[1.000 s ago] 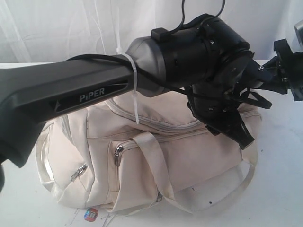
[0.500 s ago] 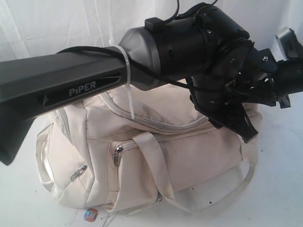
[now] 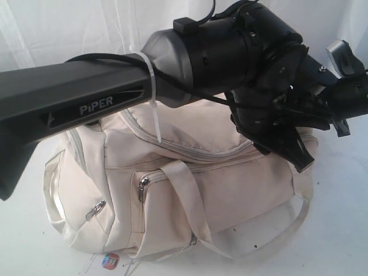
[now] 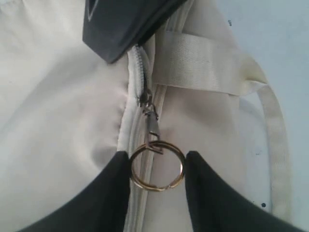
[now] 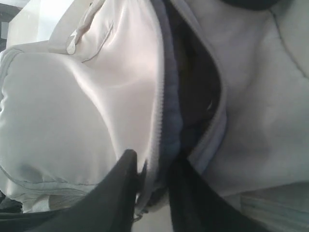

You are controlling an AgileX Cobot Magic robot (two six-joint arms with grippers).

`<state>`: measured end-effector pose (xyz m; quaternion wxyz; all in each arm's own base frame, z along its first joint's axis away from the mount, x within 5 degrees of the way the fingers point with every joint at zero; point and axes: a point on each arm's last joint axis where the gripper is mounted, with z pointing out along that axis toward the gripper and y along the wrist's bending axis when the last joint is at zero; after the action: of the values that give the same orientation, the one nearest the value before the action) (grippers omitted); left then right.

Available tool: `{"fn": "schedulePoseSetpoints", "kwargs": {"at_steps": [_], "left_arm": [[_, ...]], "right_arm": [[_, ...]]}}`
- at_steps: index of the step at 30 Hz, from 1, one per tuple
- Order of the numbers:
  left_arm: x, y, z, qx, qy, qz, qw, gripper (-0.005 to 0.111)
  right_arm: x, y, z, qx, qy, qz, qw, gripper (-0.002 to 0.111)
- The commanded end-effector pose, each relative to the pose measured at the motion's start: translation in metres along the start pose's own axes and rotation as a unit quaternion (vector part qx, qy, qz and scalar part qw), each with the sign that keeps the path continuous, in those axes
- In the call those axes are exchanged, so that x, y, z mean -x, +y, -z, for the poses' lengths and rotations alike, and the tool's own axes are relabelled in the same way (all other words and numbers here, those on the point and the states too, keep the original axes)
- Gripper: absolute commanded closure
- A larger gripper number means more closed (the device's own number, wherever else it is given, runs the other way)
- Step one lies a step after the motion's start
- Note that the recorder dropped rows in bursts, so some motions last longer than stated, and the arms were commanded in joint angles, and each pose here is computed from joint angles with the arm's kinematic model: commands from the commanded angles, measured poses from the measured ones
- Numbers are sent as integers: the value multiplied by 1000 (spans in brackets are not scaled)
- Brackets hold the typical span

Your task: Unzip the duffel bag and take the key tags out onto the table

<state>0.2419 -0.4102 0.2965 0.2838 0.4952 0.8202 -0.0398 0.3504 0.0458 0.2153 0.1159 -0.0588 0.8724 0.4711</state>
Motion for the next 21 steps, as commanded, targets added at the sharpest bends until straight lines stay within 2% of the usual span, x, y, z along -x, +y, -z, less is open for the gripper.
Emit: {"fn": "schedulePoseSetpoints", "kwargs": {"at_steps": [1, 3, 15, 21], "left_arm": [[-4, 0, 9, -2, 25, 2, 1000, 107], [-7, 1, 9, 0, 42, 2, 999, 107], [-16, 3, 10, 12, 90, -13, 996, 107], [-15, 2, 10, 6, 83, -10, 996, 107]], "right_arm": [[1, -2, -1, -10, -7, -2, 1000, 102], [2, -3, 0, -15, -12, -3, 1000, 108], [3, -4, 0, -22, -20, -3, 1000, 108], [3, -4, 0, -22, -21, -3, 1000, 108]]}}
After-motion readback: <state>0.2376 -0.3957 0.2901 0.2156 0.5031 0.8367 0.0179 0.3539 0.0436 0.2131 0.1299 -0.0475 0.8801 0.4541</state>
